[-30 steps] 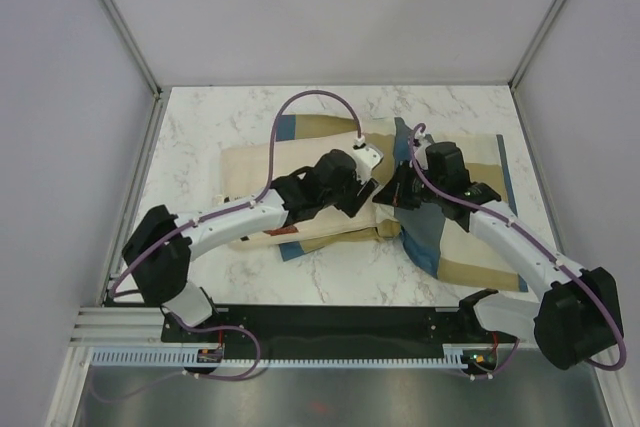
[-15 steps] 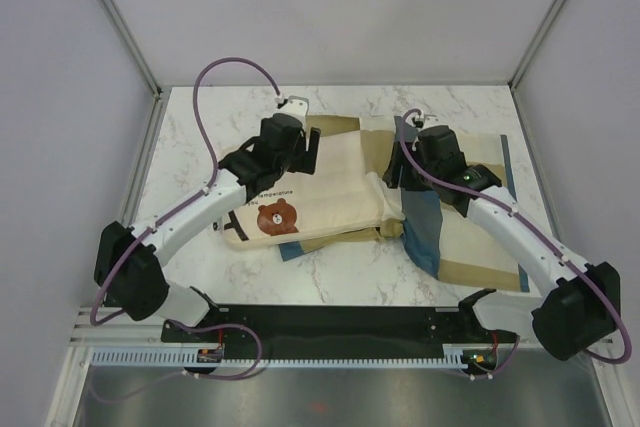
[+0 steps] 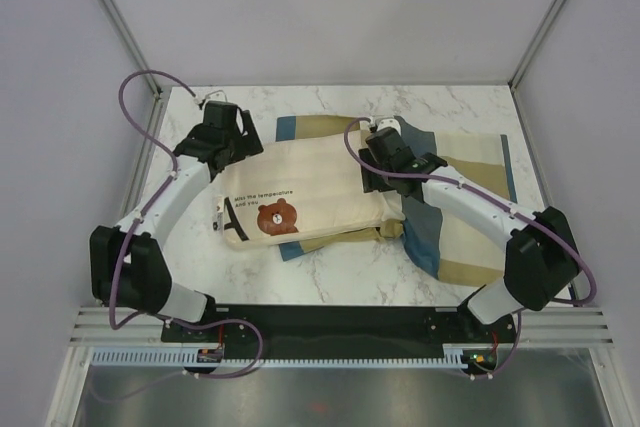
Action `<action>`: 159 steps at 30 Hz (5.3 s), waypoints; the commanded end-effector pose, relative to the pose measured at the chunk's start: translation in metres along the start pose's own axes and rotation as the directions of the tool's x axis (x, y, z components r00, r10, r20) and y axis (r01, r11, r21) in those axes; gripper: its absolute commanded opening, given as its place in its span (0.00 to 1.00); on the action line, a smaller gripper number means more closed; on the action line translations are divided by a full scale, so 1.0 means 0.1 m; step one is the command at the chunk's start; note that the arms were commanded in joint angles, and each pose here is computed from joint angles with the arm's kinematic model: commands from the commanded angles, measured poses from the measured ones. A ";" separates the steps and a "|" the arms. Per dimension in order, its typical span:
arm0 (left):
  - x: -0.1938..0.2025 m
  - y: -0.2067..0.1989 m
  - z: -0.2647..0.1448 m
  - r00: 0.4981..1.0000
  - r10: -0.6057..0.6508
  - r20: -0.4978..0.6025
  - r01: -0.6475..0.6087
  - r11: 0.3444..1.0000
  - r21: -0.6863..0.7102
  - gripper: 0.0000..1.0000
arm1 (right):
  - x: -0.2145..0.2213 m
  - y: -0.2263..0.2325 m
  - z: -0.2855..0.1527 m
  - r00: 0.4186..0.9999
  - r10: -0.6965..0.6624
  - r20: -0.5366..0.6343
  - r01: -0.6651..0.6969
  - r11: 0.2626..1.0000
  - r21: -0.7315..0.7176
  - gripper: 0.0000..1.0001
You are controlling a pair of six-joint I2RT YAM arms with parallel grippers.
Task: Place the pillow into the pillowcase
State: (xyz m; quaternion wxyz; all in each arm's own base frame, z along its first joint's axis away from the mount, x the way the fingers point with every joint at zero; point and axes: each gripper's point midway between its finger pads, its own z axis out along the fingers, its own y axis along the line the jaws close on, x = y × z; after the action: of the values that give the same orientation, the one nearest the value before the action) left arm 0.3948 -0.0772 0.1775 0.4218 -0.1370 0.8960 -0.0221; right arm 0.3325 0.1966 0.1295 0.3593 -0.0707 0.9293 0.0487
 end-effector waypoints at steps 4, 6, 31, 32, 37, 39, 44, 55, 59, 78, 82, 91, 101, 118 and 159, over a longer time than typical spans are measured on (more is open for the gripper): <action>0.29 0.38 -0.11 0.968 -0.239 -0.070 0.237 0.971 -0.042 1.00 | -0.05 -0.15 0.04 0.999 -0.032 0.038 0.028 0.994 0.108 0.66; 0.40 0.55 -0.08 0.955 -0.288 -0.074 0.281 0.955 -0.093 1.00 | -0.04 -0.14 0.04 0.999 -0.032 0.038 0.028 0.994 0.104 0.65; 1.14 -1.11 -0.26 0.926 -0.111 -0.360 0.317 0.745 0.586 0.19 | -0.07 0.83 0.12 0.994 -0.099 0.047 0.100 0.995 -0.019 0.00; 1.10 -1.18 -0.33 0.935 -0.093 -0.341 0.297 0.731 0.615 0.19 | -0.09 0.91 0.07 0.994 -0.094 0.052 0.096 0.994 -0.048 0.00; 0.84 -1.36 -0.69 0.967 -0.089 -0.239 0.240 0.635 0.734 0.19 | -0.40 1.15 -0.22 0.993 -0.061 0.101 0.074 0.988 -0.134 0.00; 0.72 -1.35 -0.83 0.976 -0.106 -0.193 0.216 0.620 0.754 0.20 | -0.46 1.08 -0.30 0.993 -0.063 0.104 0.074 0.992 -0.105 0.00; 0.75 -1.29 -0.82 0.975 -0.107 -0.194 0.216 0.648 0.730 0.20 | -0.27 0.68 -0.38 0.994 -0.078 0.075 0.078 0.997 0.009 0.09; 0.71 -1.15 -0.71 0.977 -0.131 -0.170 0.211 0.717 0.664 0.22 | 0.21 -0.28 -0.91 0.996 -0.040 0.083 0.032 0.994 0.103 0.62; 0.67 -0.94 -0.57 0.978 -0.145 -0.148 0.204 0.805 0.557 0.35 | -0.05 -0.39 -1.11 0.985 -0.027 0.169 0.000 0.988 0.155 0.76; 0.64 -0.14 -0.06 0.954 -0.273 -0.122 0.296 0.919 0.259 1.00 | -0.44 -0.93 0.40 0.999 -0.006 -0.054 0.034 0.850 0.526 0.63; 0.81 -0.22 0.02 0.947 -0.247 -0.207 0.298 0.914 0.274 0.99 | -0.32 -1.03 0.49 0.998 0.017 -0.061 0.016 0.860 0.510 0.28; 1.20 -0.46 0.13 0.896 -0.182 -0.405 0.335 0.876 0.348 0.79 | -0.64 -0.47 0.74 0.996 -0.083 -0.039 0.091 0.936 0.341 0.00; 0.88 -1.02 -0.36 0.962 -0.076 -0.263 0.231 0.742 0.630 0.53 | -1.17 1.23 0.14 0.967 -0.198 0.160 0.214 0.972 -0.094 0.00; 0.57 -0.94 -0.57 0.987 -0.135 -0.089 0.161 0.759 0.631 0.57 | -0.59 0.55 -0.63 0.952 -0.253 0.171 0.258 0.966 -0.010 0.62; 1.09 -0.93 -0.21 0.944 -0.082 -0.319 0.253 0.801 0.542 0.88 | 1.56 0.68 0.33 0.949 -0.308 -0.062 0.314 0.921 0.232 0.01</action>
State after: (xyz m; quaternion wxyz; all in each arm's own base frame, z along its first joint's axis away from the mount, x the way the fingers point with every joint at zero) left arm 0.3290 -0.1872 0.1137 0.3127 -0.0879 0.8877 -0.3263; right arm 0.2290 0.2690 0.0164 0.3735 -0.1807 0.9056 -0.0880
